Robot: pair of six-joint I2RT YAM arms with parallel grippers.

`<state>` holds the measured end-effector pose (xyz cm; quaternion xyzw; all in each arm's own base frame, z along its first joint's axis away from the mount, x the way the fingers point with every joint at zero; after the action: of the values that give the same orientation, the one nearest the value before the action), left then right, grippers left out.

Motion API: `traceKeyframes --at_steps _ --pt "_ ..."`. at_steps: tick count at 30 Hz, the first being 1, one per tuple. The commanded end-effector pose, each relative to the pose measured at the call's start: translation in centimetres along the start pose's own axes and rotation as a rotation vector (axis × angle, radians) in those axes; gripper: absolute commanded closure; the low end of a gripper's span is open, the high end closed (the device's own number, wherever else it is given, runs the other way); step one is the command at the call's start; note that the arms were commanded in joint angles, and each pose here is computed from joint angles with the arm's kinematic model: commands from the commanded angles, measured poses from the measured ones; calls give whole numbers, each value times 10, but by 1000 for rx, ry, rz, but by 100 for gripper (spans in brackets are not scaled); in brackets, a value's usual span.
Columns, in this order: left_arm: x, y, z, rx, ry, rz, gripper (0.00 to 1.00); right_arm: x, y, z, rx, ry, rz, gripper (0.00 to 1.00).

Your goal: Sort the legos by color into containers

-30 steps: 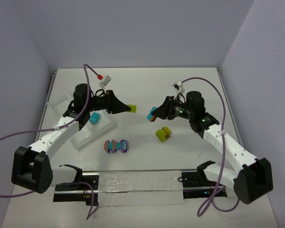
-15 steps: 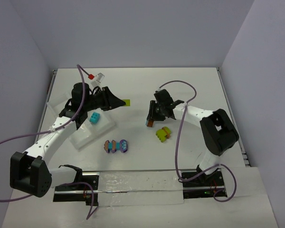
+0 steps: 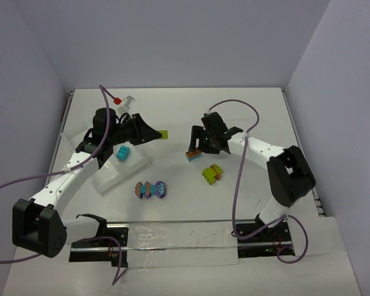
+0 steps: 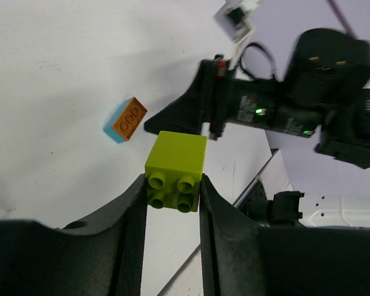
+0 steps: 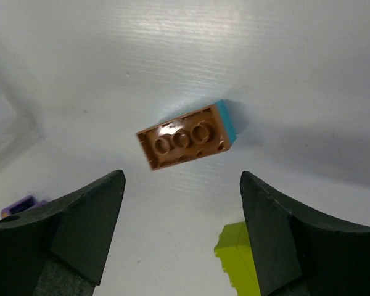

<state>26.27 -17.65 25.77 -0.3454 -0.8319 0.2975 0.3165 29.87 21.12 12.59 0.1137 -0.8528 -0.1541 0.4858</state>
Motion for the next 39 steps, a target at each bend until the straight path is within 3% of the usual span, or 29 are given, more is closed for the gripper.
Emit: traceKeyframes --at_steps 1,7,11,13,16,21,39 --pt "8 -22 -13 -87 -2 102 100 73 38 -40 105 -231 -216 20" --pt "11 -33 -8 -150 68 240 100 145 74 -26 315 -369 -760 25" --pt "17 -44 -7 -195 83 343 100 165 84 -18 376 -366 -925 27" --pt "20 -50 -7 -215 78 392 100 167 91 -16 393 -315 -982 21" --pt "23 -54 -6 -229 77 431 100 165 94 -16 393 -280 -1015 18" --pt "35 -67 -3 -257 80 531 100 163 98 -17 379 -270 -1061 24" --pt "36 -69 -4 -264 96 540 100 166 116 -18 384 -197 -1210 35"
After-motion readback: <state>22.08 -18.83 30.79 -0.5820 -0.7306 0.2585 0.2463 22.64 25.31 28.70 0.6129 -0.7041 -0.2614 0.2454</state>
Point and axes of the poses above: each gripper's point midway between its finger pads, its own x axis back along the fingers, its own y axis along the line the jaws close on, z = x × y, the point moved 7 cm from there along x, back along the fingers, and after that the axes turned 1 degree about -x, right-handed, at the moved point
